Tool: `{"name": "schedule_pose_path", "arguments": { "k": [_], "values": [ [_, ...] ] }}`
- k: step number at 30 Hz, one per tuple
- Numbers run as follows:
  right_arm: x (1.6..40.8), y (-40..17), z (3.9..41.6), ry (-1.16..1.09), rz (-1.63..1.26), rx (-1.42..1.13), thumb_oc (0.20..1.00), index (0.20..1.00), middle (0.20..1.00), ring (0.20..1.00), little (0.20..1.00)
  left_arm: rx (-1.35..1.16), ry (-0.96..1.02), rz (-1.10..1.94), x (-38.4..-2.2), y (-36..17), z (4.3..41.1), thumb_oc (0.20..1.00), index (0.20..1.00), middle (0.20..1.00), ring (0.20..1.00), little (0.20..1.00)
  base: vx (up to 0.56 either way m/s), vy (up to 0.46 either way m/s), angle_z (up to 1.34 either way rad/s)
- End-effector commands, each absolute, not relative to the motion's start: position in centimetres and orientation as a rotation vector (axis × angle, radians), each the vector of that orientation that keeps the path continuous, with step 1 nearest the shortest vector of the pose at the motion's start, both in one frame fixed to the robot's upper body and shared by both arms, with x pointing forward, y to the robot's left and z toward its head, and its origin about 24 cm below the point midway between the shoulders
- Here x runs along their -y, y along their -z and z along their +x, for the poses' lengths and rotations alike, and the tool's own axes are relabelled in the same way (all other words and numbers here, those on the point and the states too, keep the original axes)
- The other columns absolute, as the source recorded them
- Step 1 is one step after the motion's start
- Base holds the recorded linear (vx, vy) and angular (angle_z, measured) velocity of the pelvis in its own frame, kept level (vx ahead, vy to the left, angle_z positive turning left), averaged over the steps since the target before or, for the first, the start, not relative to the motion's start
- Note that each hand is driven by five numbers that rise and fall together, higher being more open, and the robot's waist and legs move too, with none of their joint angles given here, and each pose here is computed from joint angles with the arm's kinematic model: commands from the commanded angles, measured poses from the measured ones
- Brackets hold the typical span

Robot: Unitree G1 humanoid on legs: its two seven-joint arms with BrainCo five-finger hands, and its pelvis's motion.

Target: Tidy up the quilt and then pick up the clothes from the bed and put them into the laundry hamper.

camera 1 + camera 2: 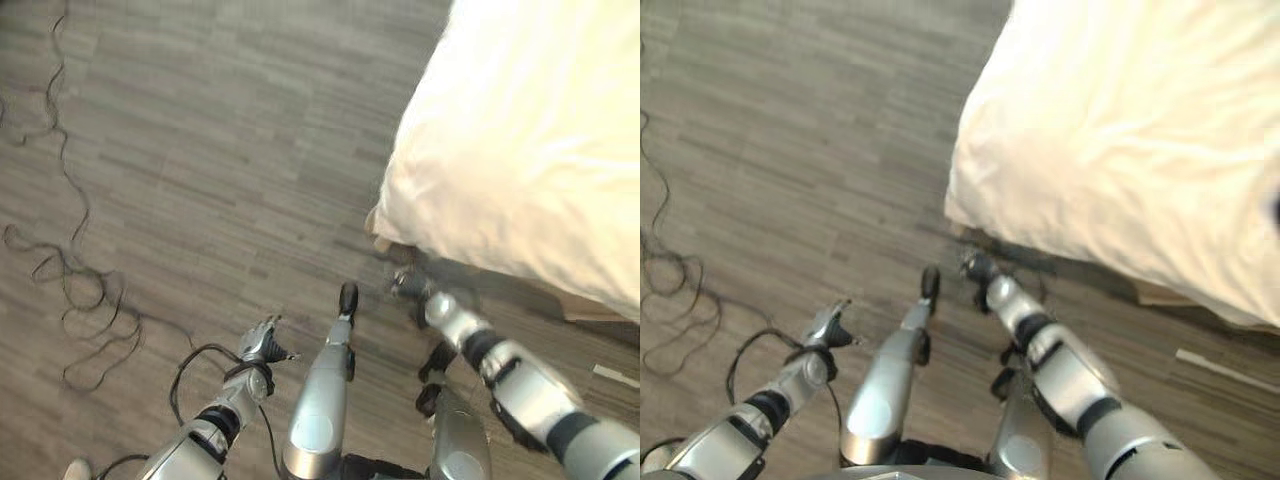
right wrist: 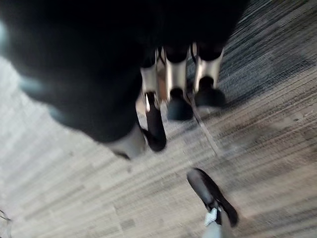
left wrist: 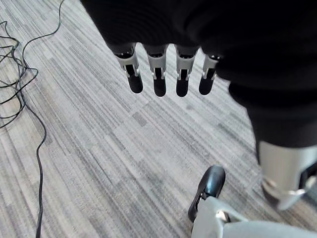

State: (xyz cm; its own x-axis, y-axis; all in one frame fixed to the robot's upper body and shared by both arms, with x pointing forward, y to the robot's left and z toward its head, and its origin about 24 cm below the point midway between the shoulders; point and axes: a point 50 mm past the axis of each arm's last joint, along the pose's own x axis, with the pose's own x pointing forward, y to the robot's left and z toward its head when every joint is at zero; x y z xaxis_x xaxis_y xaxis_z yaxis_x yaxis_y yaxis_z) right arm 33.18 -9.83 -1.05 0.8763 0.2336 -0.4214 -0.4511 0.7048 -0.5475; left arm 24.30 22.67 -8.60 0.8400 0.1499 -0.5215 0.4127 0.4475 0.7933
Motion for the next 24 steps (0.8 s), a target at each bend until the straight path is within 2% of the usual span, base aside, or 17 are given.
{"name": "schedule_pose_path", "arguments": {
  "k": [1,2,4,6,7,8,9,11,12,13,16,19,20,21,22,23,24],
  "values": [
    [8.6,-2.7,33.5,-0.522,-0.594,-0.125,0.2,0.2,0.2,0.2,0.2,-0.702,0.237,1.137,-22.9,11.0,20.9,1.0,1.0,1.0,1.0,1.0,0.11,0.005,-0.22],
    [8.1,-3.7,32.9,-0.579,-0.531,-0.066,0.2,0.2,0.2,0.2,0.2,-0.723,0.234,1.133,-23.1,11.3,20.4,1.0,1.0,1.0,1.0,1.0,0.17,0.02,-0.32],
    [8.0,-10.2,31.3,-0.702,-0.193,0.197,0.2,0.2,0.2,0.2,0.2,-0.807,0.221,1.119,-24.4,12.0,18.6,1.0,1.0,1.0,1.0,1.0,0.22,0.027,-0.28],
    [9.1,-14.6,30.2,-0.706,-0.084,0.384,0.2,0.2,0.2,0.2,0.2,-0.83,0.213,1.084,-24.5,12.3,18.1,1.0,1.0,1.0,1.0,1.0,0.07,0.013,-0.4],
    [10.2,-18.3,29.9,-0.648,-0.019,0.553,0.2,0.2,0.2,0.2,0.2,-0.814,0.194,1.067,-24.5,12.0,18.5,1.0,1.0,1.0,1.0,1.0,-0.01,0.003,-0.48],
    [10.2,-18.3,29.9,-0.648,-0.019,0.553,0.2,0.2,0.2,0.2,0.2,-0.814,0.194,1.067,-24.5,12.0,18.5,1.0,1.0,1.0,1.0,1.0,-0.11,0.007,-0.29],
    [11.4,-20.6,30.6,-0.519,0.045,0.651,0.2,0.2,0.2,0.2,0.2,-0.777,0.177,1.042,-23.9,11.6,19.5,1.0,1.0,1.0,1.0,1.0,-0.08,0.004,-0.12],
    [12.2,-21.2,31.3,-0.44,0.062,0.673,0.2,0.2,0.2,0.2,0.2,-0.756,0.168,1.029,-23.6,11.4,20.1,1.0,1.0,1.0,1.0,1.0,-0.12,-0.003,-0.26],
    [13.9,-21.9,33.2,-0.283,0.058,0.666,0.2,0.2,0.2,0.2,0.2,-0.725,0.164,1.014,-23.0,11.0,20.9,1.0,1.0,1.0,1.0,1.0,-0.13,-0.004,-0.18],
    [13.9,-22.0,33.3,-0.282,0.057,0.669,0.2,0.2,0.2,0.2,0.2,-0.723,0.163,1.014,-23.0,11.0,21.0,1.0,1.0,1.0,1.0,1.0,-0.12,0.01,0.0],
    [17.2,-20.2,36.7,-0.038,-0.076,0.5,0.2,0.2,0.2,0.2,0.2,-0.667,0.173,1.056,-22.9,10.0,22.5,1.0,1.0,1.0,1.0,1.0,-0.09,0.048,-0.03],
    [18.0,-19.2,36.9,0.001,-0.098,0.457,0.2,0.2,0.2,0.2,0.2,-0.65,0.169,1.067,-22.9,9.7,22.8,1.0,1.0,1.0,1.0,1.0,-0.03,0.066,-0.18],
    [21.6,-14.0,36.3,0.143,-0.135,0.265,0.2,0.2,0.2,0.2,0.2,-0.628,0.15,1.074,-23.0,9.2,23.4,1.0,1.0,1.0,1.0,1.0,-0.01,0.067,-0.2],
    [21.6,-14.0,36.3,0.144,-0.135,0.265,0.2,0.2,0.2,0.2,0.2,-0.628,0.15,1.075,-23.0,9.2,23.4,1.0,1.0,1.0,1.0,1.0,0.01,0.088,-0.11],
    [22.7,-11.8,35.5,0.188,-0.108,0.199,0.2,0.2,0.2,0.2,0.2,-0.635,0.141,1.072,-23.1,9.3,23.4,1.0,1.0,1.0,1.0,1.0,0.06,0.087,0.01],
    [25.5,-7.1,32.8,0.298,-0.038,0.058,0.2,0.2,0.2,0.2,0.2,-0.66,0.137,1.071,-23.4,9.5,23.1,1.0,1.0,1.0,1.0,1.0,0.06,0.087,-0.03],
    [25.6,-7.0,32.7,0.299,-0.037,0.058,0.2,0.2,0.2,0.2,0.2,-0.66,0.138,1.072,-23.4,9.5,23.1,1.0,1.0,1.0,1.0,1.0,0.1,0.098,-0.05]
  ]
}}
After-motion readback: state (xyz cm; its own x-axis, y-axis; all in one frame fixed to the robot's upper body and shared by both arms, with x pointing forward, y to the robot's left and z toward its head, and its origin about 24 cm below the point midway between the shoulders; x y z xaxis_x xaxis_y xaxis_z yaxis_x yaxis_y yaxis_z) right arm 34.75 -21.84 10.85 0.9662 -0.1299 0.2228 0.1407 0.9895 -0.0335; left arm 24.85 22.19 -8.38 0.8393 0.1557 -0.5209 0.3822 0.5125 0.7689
